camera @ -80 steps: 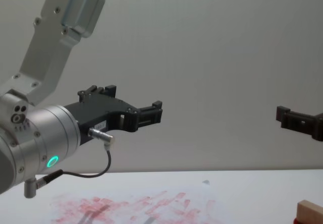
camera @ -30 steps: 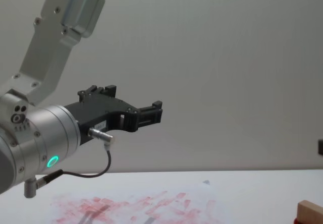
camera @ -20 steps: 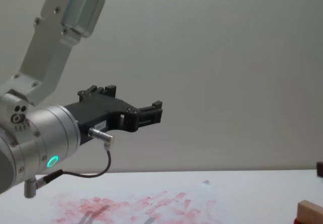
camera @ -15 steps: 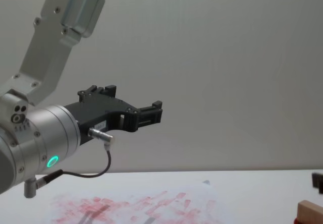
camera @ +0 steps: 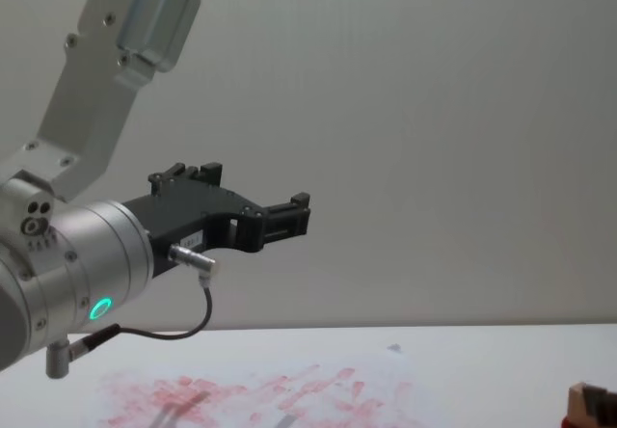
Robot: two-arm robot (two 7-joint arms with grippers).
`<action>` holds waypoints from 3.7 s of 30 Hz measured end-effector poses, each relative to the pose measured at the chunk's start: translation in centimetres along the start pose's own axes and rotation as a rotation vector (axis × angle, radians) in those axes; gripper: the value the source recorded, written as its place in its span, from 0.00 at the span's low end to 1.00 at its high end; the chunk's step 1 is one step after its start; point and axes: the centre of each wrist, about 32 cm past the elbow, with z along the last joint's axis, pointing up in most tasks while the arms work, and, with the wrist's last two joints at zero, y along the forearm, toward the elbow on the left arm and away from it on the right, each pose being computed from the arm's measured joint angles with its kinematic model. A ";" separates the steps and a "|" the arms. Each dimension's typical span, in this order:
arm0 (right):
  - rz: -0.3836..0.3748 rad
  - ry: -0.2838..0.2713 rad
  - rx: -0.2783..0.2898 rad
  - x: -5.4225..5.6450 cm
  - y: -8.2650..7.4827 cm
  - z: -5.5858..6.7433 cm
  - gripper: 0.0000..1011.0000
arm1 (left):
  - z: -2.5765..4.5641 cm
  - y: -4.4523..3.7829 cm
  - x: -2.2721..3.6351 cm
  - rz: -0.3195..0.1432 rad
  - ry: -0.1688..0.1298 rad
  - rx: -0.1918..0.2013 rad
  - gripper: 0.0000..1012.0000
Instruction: Use the one hand to pick up the stamp and affix it onto the A4 paper.
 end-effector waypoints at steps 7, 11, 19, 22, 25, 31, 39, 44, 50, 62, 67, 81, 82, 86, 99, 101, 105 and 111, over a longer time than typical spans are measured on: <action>0.007 -0.012 -0.036 0.1 0.8 -0.3 0.99 | 0.00 0.00 0.00 0.000 0.000 0.000 0.99; 0.012 -0.018 -0.048 0.2 1.3 -0.3 0.99 | 0.00 0.00 0.00 0.000 0.000 0.000 0.99; 0.026 -0.030 -0.063 0.5 2.5 -0.3 0.99 | 0.00 0.00 0.00 0.000 0.000 0.000 0.99; 0.030 -0.032 -0.067 0.6 2.8 -0.3 0.99 | 0.00 0.00 0.00 0.000 0.000 0.000 0.99; 0.033 -0.035 -0.070 0.6 3.0 -0.3 0.99 | 0.00 0.00 0.00 0.000 0.000 0.000 0.99; 0.040 -0.039 -0.074 0.7 3.4 -0.2 0.90 | 0.00 0.00 0.00 0.000 0.000 0.000 0.99; 0.044 -0.041 -0.078 0.8 3.7 -0.2 0.68 | 0.00 0.00 0.00 0.000 0.000 0.000 0.99; 0.045 -0.042 -0.079 0.8 3.8 -0.2 0.56 | 0.00 0.00 0.00 0.000 0.000 0.000 0.99; 0.046 -0.043 -0.081 0.8 3.9 -0.2 0.34 | 0.00 0.00 0.00 0.000 0.000 0.000 0.99; 0.056 -0.050 -0.062 0.8 4.0 0.0 0.22 | 0.00 0.00 0.00 0.000 0.000 0.000 0.99; 0.072 -0.063 -0.027 0.6 4.1 0.3 0.22 | 0.00 0.00 0.00 0.000 0.000 0.000 0.99; 0.218 -0.087 0.169 -0.8 5.7 3.1 0.22 | 0.00 0.00 0.00 0.000 0.000 0.000 0.99; 0.218 -0.087 0.169 -0.8 5.7 3.1 0.22 | 0.00 0.00 0.00 0.000 0.000 0.000 0.99; 0.270 -0.076 0.199 -1.4 6.4 3.5 0.22 | 0.00 0.00 0.00 0.000 0.000 0.000 0.99; 0.404 -0.031 0.156 -3.3 9.1 3.6 0.22 | 0.00 0.00 0.00 0.000 0.000 0.000 0.99; 0.409 -0.032 0.143 -3.4 9.3 3.5 0.22 | 0.00 0.00 0.00 0.000 0.000 0.000 0.99; 0.420 -0.040 0.097 -3.8 9.9 3.3 0.22 | 0.00 0.00 0.00 0.000 0.000 0.000 0.99; 0.426 -0.061 0.020 -4.3 10.8 3.0 0.22 | 0.00 0.00 0.00 0.000 0.000 0.000 0.99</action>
